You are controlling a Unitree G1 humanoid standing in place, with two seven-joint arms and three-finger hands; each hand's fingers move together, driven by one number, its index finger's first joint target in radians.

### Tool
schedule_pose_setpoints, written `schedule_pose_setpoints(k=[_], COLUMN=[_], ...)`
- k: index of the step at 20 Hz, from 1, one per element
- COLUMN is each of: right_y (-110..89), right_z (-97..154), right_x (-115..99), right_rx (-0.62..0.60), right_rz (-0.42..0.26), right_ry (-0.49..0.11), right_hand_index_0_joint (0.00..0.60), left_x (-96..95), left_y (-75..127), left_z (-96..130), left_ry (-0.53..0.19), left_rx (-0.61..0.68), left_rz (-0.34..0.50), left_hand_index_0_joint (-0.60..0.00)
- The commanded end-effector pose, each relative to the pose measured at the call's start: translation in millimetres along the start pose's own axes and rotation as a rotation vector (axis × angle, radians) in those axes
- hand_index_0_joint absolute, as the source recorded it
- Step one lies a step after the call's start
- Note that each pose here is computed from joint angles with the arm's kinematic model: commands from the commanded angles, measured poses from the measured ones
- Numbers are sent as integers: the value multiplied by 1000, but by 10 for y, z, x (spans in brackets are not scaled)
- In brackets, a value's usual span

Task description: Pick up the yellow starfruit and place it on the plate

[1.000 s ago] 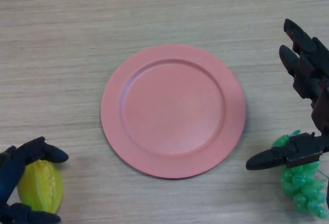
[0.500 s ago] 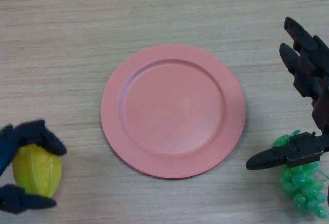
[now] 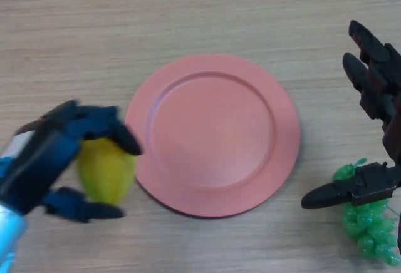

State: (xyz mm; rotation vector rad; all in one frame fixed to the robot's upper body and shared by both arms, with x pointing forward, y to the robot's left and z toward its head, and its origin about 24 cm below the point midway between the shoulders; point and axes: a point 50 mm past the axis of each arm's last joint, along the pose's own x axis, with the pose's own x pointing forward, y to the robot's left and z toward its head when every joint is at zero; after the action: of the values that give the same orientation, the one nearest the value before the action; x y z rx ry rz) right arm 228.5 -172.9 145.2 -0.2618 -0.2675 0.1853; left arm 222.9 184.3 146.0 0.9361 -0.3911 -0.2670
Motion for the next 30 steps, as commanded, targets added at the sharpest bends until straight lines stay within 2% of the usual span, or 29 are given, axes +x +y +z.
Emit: schedule_pose_setpoints(k=[1,3,6,10,11,13,14,17,18,19,20,21,22,23,24,28,30], right_y=[-109,-106,-97,-111,-105,-99,-99,-105,-108,-110,-111,-111,-112,-111,-110,-104,-109], right_z=[304,301,303,326,331,331,332,327,327,323,321,317,313,302,299,299,293], right_x=[-28,-43,-58,-59,-57,-60,-57,-62,-59,-61,-62,-64,-66,-67,-66,-59,-60], right_rx=[-8,-7,-6,12,12,11,10,9,10,8,7,6,7,8,7,1,2], right_rz=[-53,-57,-57,-68,-68,-61,-61,-63,-63,-64,-64,-64,-64,-63,-62,-62,-65], right_ry=[-198,-199,-202,-194,-195,-194,-193,-199,-198,-196,-195,-194,-193,-189,-187,-197,-196], right_hand_index_0_joint=[0,0,0,0,0,0,0,0,0,0,0,0,0,0,0,0,0], left_x=[54,125,224,319,336,371,377,417,422,424,426,432,438,444,448,427,401], left_y=[131,22,-42,-158,-187,-248,-265,-284,-291,-329,-333,-341,-347,-378,-397,-392,-358], left_z=[164,164,117,20,-26,-85,-104,-155,-167,-200,-206,-223,-239,-273,-292,-296,-265], left_ry=[-125,-133,-110,-52,7,44,51,71,71,91,92,101,109,132,147,163,170], left_rx=[46,-34,-143,-344,-447,-482,-488,-670,-670,-644,-644,-640,-633,-599,-578,-576,-645], left_rz=[173,177,187,172,154,120,110,89,86,71,73,79,86,84,77,71,89], left_hand_index_0_joint=[-600,-600,-600,-600,-600,-600,-600,-600,-600,-550,-448,-300,-199,-57,0,0,0])
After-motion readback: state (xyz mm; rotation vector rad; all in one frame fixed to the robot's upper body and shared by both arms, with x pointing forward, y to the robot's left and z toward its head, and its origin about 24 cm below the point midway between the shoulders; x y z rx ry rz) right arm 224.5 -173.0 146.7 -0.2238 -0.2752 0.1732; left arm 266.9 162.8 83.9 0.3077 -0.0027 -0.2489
